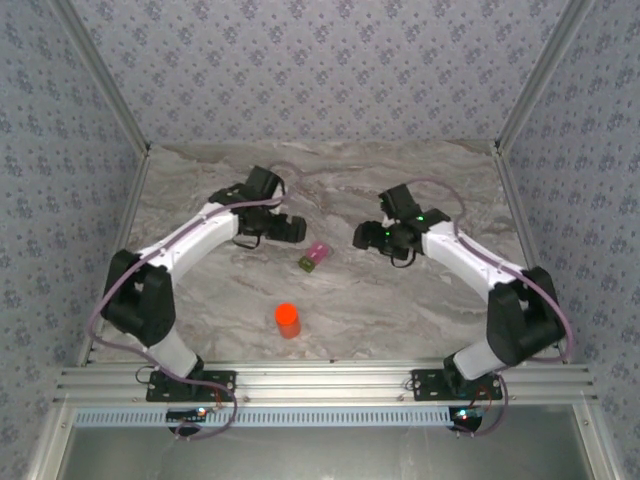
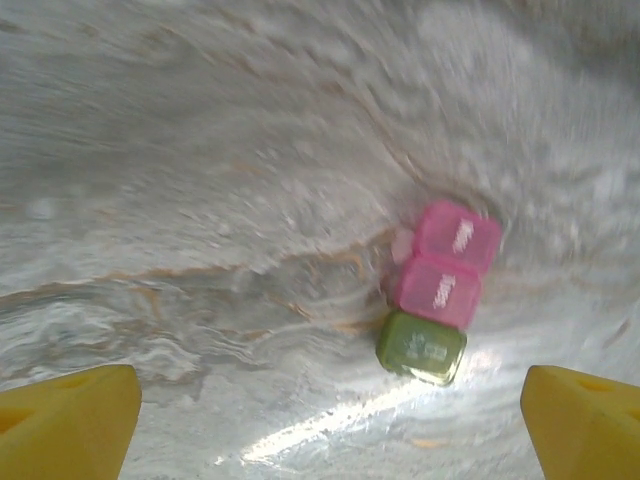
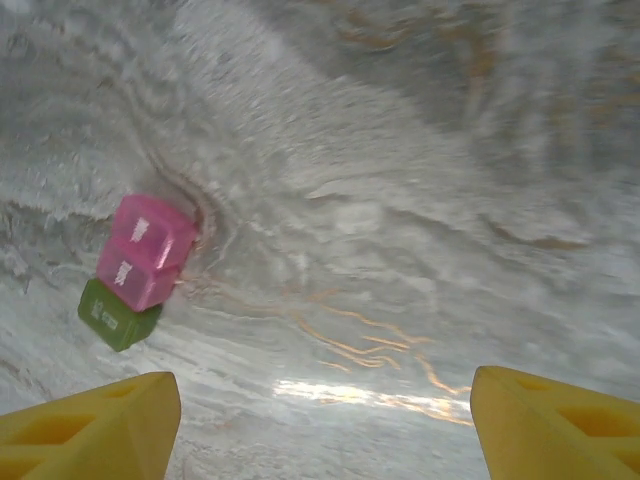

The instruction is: Sort the pills into containers

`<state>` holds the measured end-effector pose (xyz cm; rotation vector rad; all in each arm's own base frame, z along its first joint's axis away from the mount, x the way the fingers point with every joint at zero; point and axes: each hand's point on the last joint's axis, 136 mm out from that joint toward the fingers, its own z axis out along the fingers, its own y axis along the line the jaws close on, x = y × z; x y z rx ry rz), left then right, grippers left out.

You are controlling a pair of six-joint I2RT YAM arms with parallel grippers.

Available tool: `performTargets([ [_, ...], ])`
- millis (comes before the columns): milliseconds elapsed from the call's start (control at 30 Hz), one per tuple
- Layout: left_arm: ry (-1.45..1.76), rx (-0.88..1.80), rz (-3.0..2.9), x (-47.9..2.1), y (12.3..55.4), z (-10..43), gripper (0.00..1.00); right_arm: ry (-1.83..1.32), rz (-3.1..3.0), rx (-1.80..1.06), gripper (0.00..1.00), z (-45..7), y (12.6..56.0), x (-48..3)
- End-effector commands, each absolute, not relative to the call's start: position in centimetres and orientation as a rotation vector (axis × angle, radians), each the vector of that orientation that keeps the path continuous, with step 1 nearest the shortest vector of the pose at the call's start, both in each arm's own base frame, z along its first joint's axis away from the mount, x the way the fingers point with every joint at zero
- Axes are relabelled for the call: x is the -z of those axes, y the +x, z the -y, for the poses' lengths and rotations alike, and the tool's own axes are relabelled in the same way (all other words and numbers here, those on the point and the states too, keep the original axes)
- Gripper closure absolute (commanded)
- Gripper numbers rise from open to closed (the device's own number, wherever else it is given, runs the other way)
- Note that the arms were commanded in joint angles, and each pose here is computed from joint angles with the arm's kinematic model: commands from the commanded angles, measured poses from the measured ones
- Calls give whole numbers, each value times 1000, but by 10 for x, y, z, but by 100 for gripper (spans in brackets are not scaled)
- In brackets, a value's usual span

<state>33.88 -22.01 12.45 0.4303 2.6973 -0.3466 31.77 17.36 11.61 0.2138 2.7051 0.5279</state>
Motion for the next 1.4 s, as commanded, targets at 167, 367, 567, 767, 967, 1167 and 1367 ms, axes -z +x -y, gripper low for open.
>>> performTargets([
  [167,963,273,-2792,-77,303,255,9,375,-2704,-505,18,-143,310,-102],
  [367,1019,309,-2789,-59,304,273,13,369,-2704,-552,19,-147,308,-92],
  [567,1019,344,-2786,-51,307,280,14,389,-2720,-557,19,-146,307,-81],
  [767,1016,358,-2791,-43,308,283,16,402,-2723,-557,19,-145,308,-76],
  [967,1022,366,-2803,-35,308,285,23,406,-2725,-555,20,-144,307,-76],
  [1167,1023,365,-2820,-29,306,284,26,408,-2729,-552,20,-143,306,-74],
  [1367,1016,347,-2831,-24,306,282,31,412,-2729,-554,20,-143,306,-73],
])
